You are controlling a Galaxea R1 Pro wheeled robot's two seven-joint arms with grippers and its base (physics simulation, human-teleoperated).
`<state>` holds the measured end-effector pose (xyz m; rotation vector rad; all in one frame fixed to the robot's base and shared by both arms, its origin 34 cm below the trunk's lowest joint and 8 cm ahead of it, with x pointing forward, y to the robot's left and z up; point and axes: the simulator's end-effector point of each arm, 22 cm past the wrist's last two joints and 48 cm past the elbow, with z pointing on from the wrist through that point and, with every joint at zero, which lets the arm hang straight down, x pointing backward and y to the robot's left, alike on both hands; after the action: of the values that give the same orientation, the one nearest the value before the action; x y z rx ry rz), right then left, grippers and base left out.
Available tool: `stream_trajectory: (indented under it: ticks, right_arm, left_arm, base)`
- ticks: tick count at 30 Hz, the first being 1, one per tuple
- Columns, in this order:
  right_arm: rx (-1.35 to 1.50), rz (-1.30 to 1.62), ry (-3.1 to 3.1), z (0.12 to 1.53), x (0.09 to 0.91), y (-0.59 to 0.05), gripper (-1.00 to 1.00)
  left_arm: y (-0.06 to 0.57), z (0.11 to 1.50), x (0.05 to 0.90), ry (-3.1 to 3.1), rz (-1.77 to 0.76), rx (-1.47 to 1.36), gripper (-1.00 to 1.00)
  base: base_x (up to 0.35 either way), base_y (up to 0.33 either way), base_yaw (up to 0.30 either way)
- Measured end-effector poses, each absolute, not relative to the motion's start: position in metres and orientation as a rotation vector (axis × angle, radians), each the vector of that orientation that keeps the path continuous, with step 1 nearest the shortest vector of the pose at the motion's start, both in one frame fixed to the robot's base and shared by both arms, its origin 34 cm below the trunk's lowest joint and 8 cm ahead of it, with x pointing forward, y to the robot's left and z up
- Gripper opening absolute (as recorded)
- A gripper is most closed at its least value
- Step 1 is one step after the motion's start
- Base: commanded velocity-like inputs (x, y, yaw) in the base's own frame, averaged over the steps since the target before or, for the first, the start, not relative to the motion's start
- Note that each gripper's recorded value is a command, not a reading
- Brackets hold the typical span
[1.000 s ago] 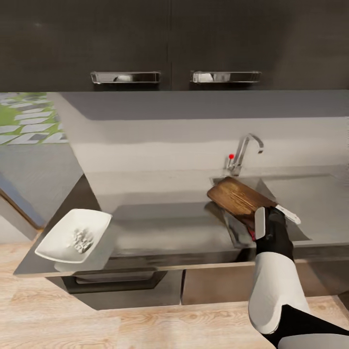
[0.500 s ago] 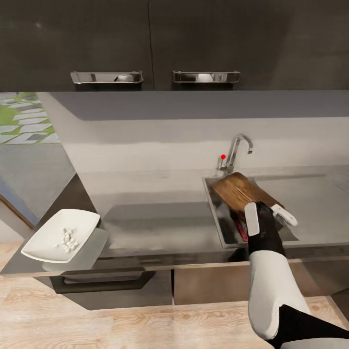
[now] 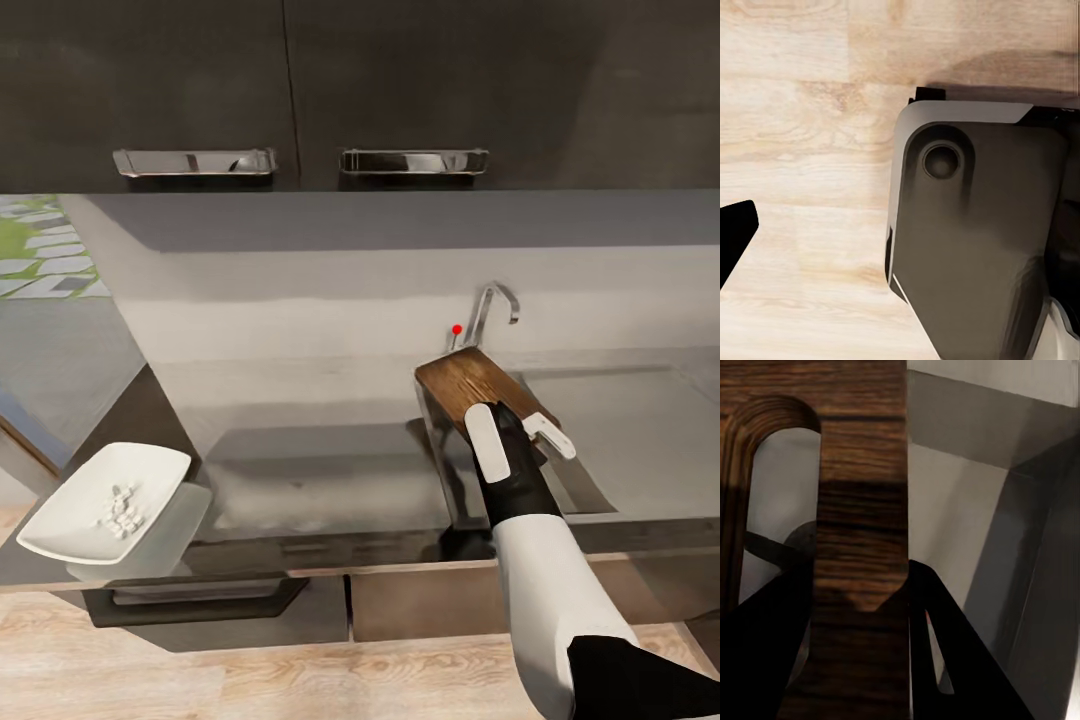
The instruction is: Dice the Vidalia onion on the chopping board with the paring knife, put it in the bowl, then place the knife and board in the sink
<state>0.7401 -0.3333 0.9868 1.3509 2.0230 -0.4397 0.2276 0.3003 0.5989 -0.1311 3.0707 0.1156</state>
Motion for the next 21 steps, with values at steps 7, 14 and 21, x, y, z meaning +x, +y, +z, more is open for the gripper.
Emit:
stream_trajectory:
  ticks: [7,14,21]
  right_arm:
    - [1.371,-0.461,2.021,0.986,0.736,-0.336,-1.0]
    - [1.391,-0.459,2.0,0.986,0.735,-0.337,-1.0]
    - [1.565,-0.433,2.001,0.962,0.715,-0.355,-1.0]
  left_arm:
    - [0.3,0.599,0.228,3.071,0.116,-0.131,1.0]
    - [0.3,0.599,0.228,3.071,0.116,-0.131,1.0]
    - [0.3,0.599,0.228,3.071,0.115,-0.131,1.0]
  base:
    - [0.009,-0.092,0.193]
    - [0.0,-0.053,0.255]
    - [0.0,-0.002,0.039]
